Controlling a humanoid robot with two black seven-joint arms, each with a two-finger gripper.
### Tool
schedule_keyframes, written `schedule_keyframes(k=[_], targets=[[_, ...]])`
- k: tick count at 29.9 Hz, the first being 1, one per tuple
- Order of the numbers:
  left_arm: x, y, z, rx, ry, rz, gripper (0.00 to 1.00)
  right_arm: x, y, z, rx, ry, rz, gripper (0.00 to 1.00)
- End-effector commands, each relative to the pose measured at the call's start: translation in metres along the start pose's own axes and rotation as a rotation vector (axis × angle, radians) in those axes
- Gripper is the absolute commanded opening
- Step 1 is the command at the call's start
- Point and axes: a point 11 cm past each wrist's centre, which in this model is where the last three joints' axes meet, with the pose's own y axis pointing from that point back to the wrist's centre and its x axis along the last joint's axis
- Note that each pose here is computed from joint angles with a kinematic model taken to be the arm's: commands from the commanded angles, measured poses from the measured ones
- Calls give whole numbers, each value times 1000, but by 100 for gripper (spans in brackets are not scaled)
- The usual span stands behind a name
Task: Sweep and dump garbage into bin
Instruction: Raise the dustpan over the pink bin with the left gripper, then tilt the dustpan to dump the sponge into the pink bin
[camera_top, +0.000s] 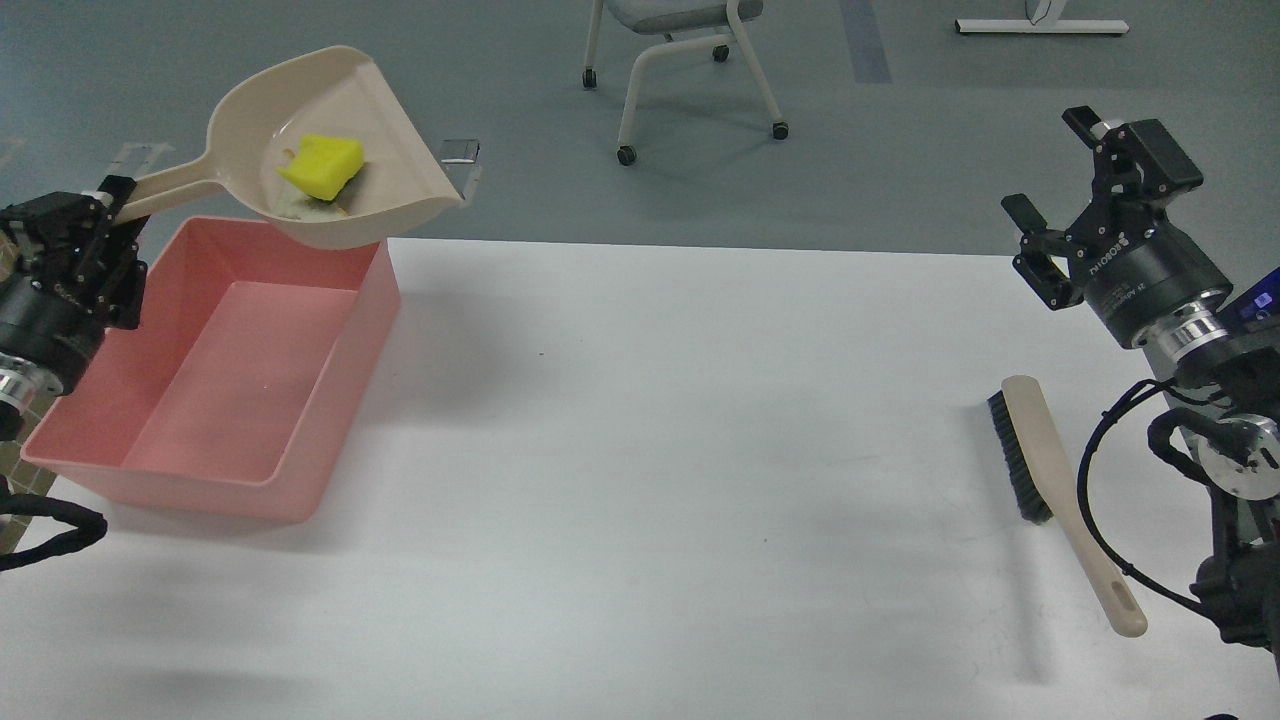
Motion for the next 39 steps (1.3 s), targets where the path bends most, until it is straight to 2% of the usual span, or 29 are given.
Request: schedule_keyframes(k=[1,8,14,18,23,39], targets=[[21,17,-1,21,-23,43,19,5,3,-2,3,6,11,96],[54,50,2,93,-95,52,19,8,4,-5,16,1,23,96],[73,56,32,156,-204,-50,19,8,5,-5,19,-1,22,96],[91,62,34,209,-261,-61,19,10,10,-2,25,-6,31,96],[92,67,29,308,-458,-180,19,16,18,-1,40,-11,54,96],[111,53,69,290,-555,-166,19,37,43,9,31,-31,133,96]])
